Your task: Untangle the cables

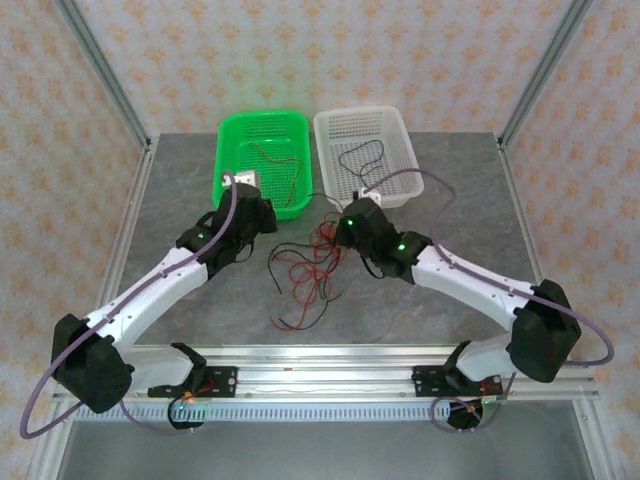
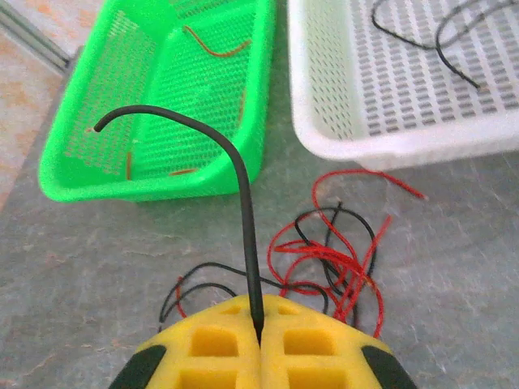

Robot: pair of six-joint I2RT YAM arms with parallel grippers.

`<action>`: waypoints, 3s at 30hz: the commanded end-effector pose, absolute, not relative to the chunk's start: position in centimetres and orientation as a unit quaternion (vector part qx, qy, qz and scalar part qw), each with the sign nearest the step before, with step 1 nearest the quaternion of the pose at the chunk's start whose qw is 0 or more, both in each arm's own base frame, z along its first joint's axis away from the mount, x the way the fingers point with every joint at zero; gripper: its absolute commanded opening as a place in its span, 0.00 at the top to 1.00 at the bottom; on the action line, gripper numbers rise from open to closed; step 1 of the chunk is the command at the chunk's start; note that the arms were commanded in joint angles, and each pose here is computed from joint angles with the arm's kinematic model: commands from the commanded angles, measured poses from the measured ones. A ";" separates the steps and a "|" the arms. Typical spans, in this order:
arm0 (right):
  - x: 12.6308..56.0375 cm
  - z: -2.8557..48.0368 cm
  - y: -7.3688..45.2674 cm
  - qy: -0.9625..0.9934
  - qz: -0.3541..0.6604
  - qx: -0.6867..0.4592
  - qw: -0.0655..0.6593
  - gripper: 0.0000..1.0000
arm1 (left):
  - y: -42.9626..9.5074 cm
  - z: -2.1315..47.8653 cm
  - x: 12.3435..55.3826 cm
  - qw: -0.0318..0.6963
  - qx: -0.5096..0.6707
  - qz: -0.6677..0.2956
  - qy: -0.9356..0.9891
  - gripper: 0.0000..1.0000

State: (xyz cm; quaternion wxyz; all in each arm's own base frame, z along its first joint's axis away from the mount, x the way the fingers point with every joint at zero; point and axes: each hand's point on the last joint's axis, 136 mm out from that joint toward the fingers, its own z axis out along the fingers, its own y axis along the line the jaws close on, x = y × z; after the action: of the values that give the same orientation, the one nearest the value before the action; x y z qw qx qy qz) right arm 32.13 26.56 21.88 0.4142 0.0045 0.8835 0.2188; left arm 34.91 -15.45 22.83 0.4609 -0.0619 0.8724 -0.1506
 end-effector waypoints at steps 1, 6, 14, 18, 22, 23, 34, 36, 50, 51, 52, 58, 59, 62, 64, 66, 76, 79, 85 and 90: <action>32.0 24.4 26.9 0.878 0.222 -0.034 0.422 1.00 | -17.2 24.4 34.4 0.486 -0.033 -0.189 0.853 0.81; 31.9 26.8 27.6 0.867 0.236 -0.063 0.435 1.00 | -19.5 24.5 33.9 0.485 -0.002 -0.224 0.845 0.71; 31.8 31.3 27.7 0.844 0.278 -0.037 0.457 1.00 | -23.6 23.9 32.1 0.499 0.067 -0.255 0.825 0.62; 31.5 33.1 28.2 0.833 0.314 -0.022 0.455 1.00 | -24.3 23.6 32.0 0.515 0.071 -0.246 0.818 0.61; 31.1 34.5 28.2 0.824 0.338 -0.010 0.454 1.00 | -25.0 24.0 32.7 0.535 0.080 -0.218 0.812 0.53; 31.0 34.7 28.2 0.823 0.340 -0.007 0.455 1.00 | -25.4 23.9 32.8 0.537 0.086 -0.212 0.812 0.51; 32.4 40.0 25.4 0.803 0.286 0.017 0.522 1.00 | -26.3 21.3 31.7 0.529 0.087 -0.207 0.818 0.49; 33.5 41.3 24.5 0.799 0.260 0.025 0.542 1.00 | -25.6 21.0 31.2 0.530 0.079 -0.205 0.819 0.49; 46.9 44.8 19.5 0.777 0.135 0.079 0.610 1.00 | -19.9 21.4 28.0 0.542 0.017 -0.190 0.818 0.47; 48.1 44.5 19.2 0.779 0.128 0.083 0.609 1.00 | -19.6 21.4 27.9 0.542 0.014 -0.188 0.819 0.47; 49.1 44.3 19.0 0.779 0.124 0.086 0.609 1.00 | -19.4 21.4 27.8 0.542 0.012 -0.186 0.820 0.47; 54.6 41.7 18.3 0.786 0.108 0.097 0.600 1.00 | -18.3 21.5 27.2 0.541 -0.003 -0.183 0.821 0.47; 55.2 41.2 18.2 0.788 0.105 0.098 0.599 1.00 | -18.1 21.5 27.1 0.542 -0.005 -0.184 0.820 0.47; 57.2 38.8 17.8 0.796 0.089 0.103 0.590 1.00 | -17.8 22.1 26.9 0.545 -0.011 -0.188 0.817 0.47; 58.4 36.7 17.4 0.804 0.076 0.104 0.581 1.00 | -17.6 22.4 26.8 0.546 -0.013 -0.187 0.816 0.47; 59.4 34.6 17.1 0.812 0.064 0.105 0.571 1.00 | -17.4 22.7 26.7 0.547 -0.015 -0.187 0.816 0.47; 62.0 22.8 16.7 0.870 0.009 0.080 0.487 1.00 | -16.9 23.3 26.7 0.544 -0.037 -0.187 0.817 0.47; 61.8 18.9 15.9 0.890 -0.008 0.083 0.448 1.00 | -16.8 23.3 26.8 0.542 -0.043 -0.184 0.819 0.47; 61.3 12.5 14.9 0.922 -0.012 0.088 0.378 1.00 | -16.2 23.4 26.8 0.537 -0.063 -0.176 0.822 0.47; 61.0 9.4 15.0 0.937 -0.016 0.081 0.339 1.00 | -15.9 23.2 27.0 0.526 -0.069 -0.152 0.834 0.47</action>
State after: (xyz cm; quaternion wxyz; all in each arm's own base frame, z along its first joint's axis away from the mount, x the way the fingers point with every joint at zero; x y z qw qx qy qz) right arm 61.56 14.88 10.61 0.3668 0.0821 0.9266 -0.0155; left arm 27.00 -16.58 22.86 0.5287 -0.0551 0.8294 -0.1721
